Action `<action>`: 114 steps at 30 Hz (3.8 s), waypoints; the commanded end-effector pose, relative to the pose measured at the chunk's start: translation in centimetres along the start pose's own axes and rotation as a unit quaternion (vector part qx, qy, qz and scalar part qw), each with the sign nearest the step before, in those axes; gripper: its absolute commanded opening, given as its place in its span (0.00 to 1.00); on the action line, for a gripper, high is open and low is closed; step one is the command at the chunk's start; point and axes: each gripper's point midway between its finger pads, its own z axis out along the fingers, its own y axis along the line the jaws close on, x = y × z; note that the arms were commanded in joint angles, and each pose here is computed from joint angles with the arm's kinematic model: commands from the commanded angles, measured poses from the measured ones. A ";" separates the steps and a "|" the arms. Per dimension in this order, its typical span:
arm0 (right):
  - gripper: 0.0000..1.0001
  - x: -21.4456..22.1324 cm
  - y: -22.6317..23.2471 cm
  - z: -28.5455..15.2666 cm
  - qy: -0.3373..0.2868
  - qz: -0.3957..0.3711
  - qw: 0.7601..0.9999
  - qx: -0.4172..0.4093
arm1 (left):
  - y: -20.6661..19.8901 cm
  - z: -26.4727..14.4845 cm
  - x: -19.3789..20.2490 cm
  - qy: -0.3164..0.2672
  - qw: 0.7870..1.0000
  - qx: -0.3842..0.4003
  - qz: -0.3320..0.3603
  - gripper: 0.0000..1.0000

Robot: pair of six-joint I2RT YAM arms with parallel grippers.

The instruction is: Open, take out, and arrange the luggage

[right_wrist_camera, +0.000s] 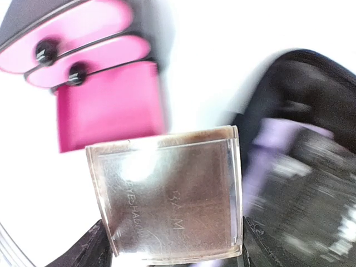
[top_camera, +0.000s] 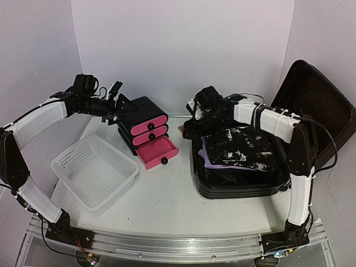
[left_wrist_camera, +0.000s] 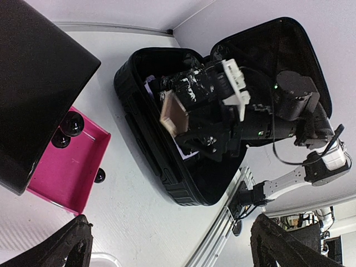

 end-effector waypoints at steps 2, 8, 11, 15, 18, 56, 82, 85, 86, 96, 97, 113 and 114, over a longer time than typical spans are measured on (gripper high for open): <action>0.53 -1.2 6.6 3.4 -0.002 -0.014 0.998 -0.061 | -1.0 -0.2 -0.7 -0.013 0.999 0.016 0.025 0.99; 0.53 -0.8 10.3 7.3 0.015 -0.016 0.996 -0.087 | -0.9 0.0 -0.6 -0.010 1.000 0.018 0.022 0.99; 0.54 -0.9 10.8 9.2 0.019 -0.011 0.996 -0.088 | -1.1 -0.2 -0.7 -0.013 0.999 0.017 0.026 1.00; 0.54 -0.6 10.5 11.2 0.024 -0.011 0.997 -0.074 | -1.0 -0.1 -0.7 -0.011 0.999 0.018 0.024 1.00; 0.54 -0.9 10.0 11.9 0.016 -0.020 0.998 -0.056 | -1.2 -0.2 -0.7 -0.010 0.999 0.022 0.022 1.00; 0.84 -4.2 8.4 13.5 -0.054 -0.028 0.998 0.005 | -1.6 -0.3 -0.7 -0.011 0.999 0.027 0.023 1.00; 0.50 3.1 6.9 11.2 -0.007 0.030 0.999 0.033 | -1.3 -0.2 -0.7 -0.011 0.999 0.025 0.021 1.00; 0.49 3.3 7.1 12.3 -0.019 0.039 0.998 0.041 | -1.3 -0.2 -0.7 -0.012 0.999 0.024 0.021 0.99; 0.49 3.3 7.2 12.6 -0.026 0.041 0.998 0.043 | -1.3 -0.2 -0.7 -0.012 0.999 0.024 0.021 0.99; 0.58 1.1 6.9 15.2 -0.093 0.088 0.990 0.055 | -1.8 -0.5 -0.8 -0.016 0.999 0.026 0.026 0.99; 0.59 1.1 7.0 15.2 -0.095 0.089 0.990 0.055 | -1.8 -0.5 -0.8 -0.016 0.999 0.027 0.027 1.00; 0.78 -2.9 7.1 16.8 -0.166 0.099 0.979 0.066 | -2.1 -0.7 -0.8 -0.017 0.999 0.031 0.028 0.99; 0.80 -3.2 7.1 16.8 -0.172 0.100 0.978 0.067 | -2.2 -0.8 -0.8 -0.017 0.999 0.032 0.028 1.00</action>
